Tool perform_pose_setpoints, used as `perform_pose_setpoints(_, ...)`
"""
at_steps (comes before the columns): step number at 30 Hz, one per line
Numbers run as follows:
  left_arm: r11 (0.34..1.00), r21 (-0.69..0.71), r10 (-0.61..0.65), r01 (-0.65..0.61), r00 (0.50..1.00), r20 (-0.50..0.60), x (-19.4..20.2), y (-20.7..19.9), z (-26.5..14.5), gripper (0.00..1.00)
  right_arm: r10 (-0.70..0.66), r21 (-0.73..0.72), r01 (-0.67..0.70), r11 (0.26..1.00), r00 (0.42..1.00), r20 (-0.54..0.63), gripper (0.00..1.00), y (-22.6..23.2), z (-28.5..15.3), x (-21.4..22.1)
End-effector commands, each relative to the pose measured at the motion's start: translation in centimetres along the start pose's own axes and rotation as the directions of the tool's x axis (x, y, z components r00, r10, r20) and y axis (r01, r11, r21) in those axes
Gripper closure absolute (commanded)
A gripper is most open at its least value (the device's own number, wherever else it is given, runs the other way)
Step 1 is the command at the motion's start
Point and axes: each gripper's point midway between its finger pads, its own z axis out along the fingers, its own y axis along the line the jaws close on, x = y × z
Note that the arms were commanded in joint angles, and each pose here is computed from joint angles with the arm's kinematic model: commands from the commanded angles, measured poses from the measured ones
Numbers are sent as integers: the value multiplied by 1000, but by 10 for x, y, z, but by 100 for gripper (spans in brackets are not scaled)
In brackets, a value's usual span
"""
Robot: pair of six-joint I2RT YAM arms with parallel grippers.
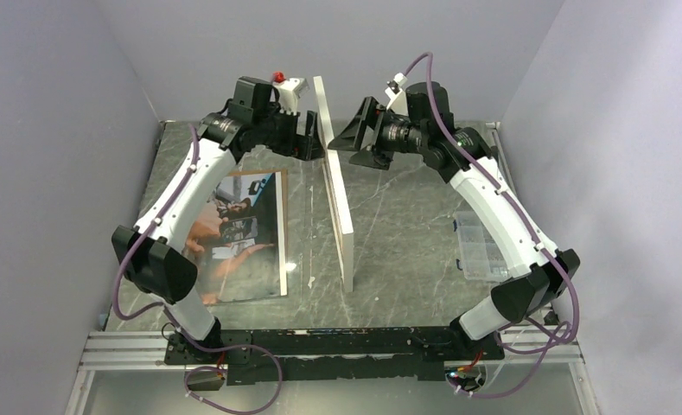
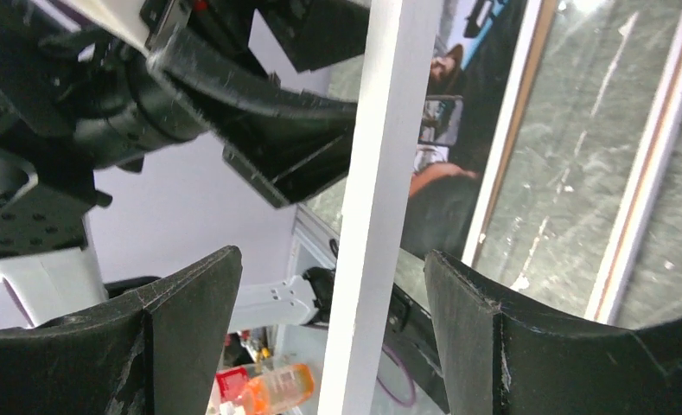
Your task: Put the photo into the frame
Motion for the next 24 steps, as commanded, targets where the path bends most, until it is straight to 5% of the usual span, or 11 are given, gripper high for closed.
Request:
perform_pose_setpoints(1,1000,19,16,-17,999,33,-16,-8,14,7,-99,98,101,990,995,-28,18,-9,-23,7)
perform_pose_setpoints(24,999,6,50,-51,998,29,-30,-13,47,6,-201,240,208,948,978,-51,15,-28,-26,-6)
